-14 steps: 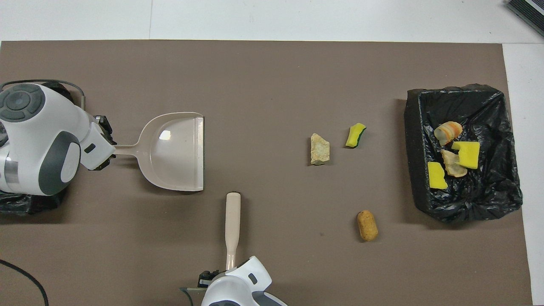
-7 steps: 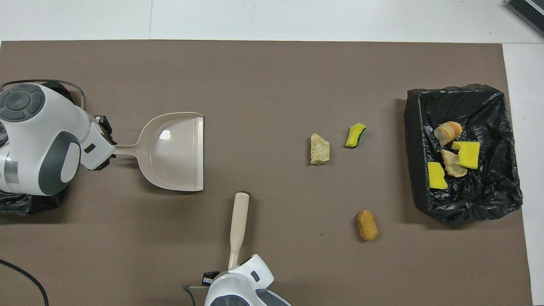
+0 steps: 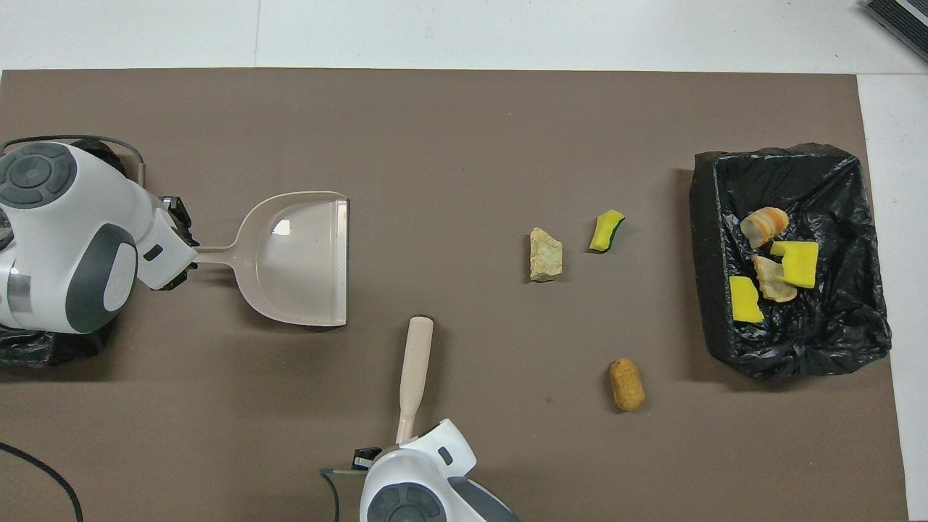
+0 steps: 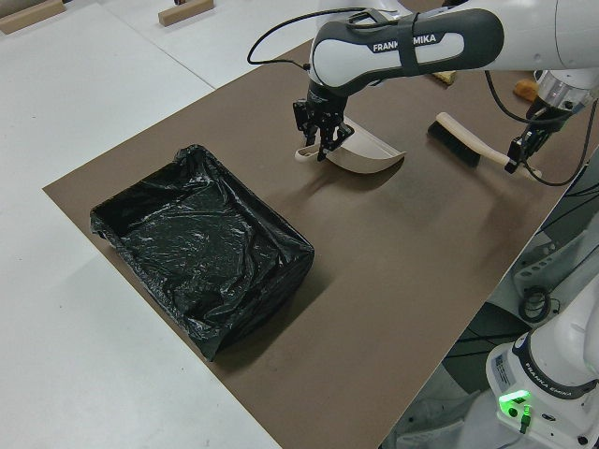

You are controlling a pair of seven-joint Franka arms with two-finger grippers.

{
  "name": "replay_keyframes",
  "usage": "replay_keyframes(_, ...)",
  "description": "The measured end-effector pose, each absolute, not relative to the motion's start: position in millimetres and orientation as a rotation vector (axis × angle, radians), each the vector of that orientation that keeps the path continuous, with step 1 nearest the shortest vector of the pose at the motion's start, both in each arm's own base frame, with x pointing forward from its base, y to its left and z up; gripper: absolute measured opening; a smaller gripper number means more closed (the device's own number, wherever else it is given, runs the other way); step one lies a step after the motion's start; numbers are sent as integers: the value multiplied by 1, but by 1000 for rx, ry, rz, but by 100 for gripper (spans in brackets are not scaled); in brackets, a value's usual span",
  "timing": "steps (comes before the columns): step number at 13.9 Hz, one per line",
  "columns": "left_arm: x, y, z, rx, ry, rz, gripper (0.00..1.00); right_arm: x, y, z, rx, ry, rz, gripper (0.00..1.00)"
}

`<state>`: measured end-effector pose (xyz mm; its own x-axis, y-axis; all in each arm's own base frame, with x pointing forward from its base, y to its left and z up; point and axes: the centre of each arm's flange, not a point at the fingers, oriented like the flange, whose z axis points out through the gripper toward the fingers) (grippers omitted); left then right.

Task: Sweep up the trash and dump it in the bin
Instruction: 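Grasp the brush handle with the right gripper and lift it, then move the brush behind the scraps while the left gripper positions the dustpan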

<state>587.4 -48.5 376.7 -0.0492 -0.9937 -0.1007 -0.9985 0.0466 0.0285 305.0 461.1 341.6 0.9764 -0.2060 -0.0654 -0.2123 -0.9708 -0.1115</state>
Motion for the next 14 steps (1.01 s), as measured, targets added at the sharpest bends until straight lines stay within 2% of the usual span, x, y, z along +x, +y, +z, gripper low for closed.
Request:
replay_keyframes(3,586,-62,383,-2145,2206,123,32,345,423,360,-3025,315,82,27)
replay_keyframes(9,568,-154,388,-2272,2048,88,32,405,316,432,-3088,314,32,27)
replay_keyframes(14,534,-207,391,-2372,1928,161,32,480,228,413,-3141,173,-83,27)
